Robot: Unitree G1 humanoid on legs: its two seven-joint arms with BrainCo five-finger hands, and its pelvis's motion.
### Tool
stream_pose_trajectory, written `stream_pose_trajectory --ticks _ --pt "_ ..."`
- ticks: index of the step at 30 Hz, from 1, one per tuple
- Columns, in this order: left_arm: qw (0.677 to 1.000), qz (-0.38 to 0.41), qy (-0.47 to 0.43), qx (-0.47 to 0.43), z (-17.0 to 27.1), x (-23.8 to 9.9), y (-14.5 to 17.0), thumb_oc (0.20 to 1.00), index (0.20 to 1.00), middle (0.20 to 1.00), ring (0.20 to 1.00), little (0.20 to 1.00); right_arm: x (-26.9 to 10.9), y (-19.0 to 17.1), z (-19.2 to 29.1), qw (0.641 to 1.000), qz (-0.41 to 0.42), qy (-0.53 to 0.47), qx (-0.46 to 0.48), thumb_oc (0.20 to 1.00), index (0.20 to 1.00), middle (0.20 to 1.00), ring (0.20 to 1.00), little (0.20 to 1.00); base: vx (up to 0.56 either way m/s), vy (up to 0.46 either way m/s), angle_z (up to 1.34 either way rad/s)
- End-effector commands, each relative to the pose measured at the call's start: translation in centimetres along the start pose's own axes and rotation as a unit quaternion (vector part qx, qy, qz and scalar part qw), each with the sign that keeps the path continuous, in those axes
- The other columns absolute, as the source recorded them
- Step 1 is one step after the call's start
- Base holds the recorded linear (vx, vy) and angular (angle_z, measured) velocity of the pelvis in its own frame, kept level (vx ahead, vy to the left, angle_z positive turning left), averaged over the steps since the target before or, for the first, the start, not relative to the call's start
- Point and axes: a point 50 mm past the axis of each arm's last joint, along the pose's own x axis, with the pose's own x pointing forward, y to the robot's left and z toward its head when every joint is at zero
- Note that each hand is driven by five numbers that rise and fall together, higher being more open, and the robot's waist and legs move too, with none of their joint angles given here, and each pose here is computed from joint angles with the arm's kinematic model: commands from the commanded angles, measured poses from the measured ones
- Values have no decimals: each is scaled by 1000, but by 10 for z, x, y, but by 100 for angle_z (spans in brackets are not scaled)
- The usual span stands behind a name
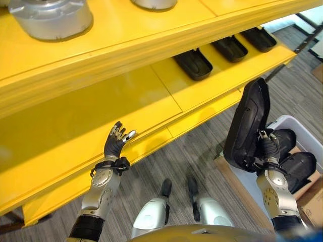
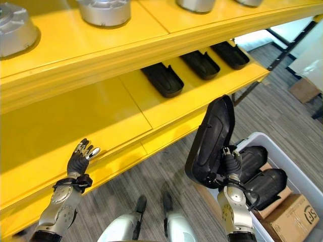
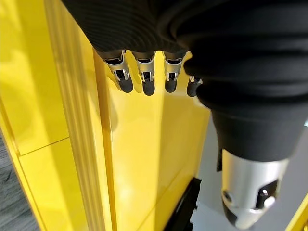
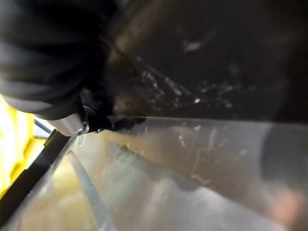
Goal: Move parts from the plastic box to the shelf.
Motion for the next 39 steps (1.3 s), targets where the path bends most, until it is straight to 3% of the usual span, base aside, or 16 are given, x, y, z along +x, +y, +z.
stream_pose_trajectory --ticks 1,12,24,31,39 --pt "997 -49 -60 30 24 -3 -11 1000 1000 1000 1000 1000 16 -11 51 992 -16 -118 41 200 200 200 200 200 102 -117 50" --pt "998 -40 -46 10 18 -12 -7 1000 1000 1000 1000 1000 14 -22 44 993 -31 -103 39 200 200 200 200 200 83 -123 42" --pt "998 -38 -46 -21 16 -13 -9 1000 1000 1000 1000 1000 21 -16 73 988 -5 -155 27 200 200 200 200 200 -4 -109 34" --pt "998 -57 -35 -23 13 -9 -21 1000 1000 1000 1000 1000 11 -25 67 989 -26 -145 28 200 200 200 200 200 53 291 72" --pt "998 -53 -42 1 19 -10 -12 1000 1000 1000 1000 1000 10 -12 64 990 -1 -138 31 200 200 200 200 200 60 236 22"
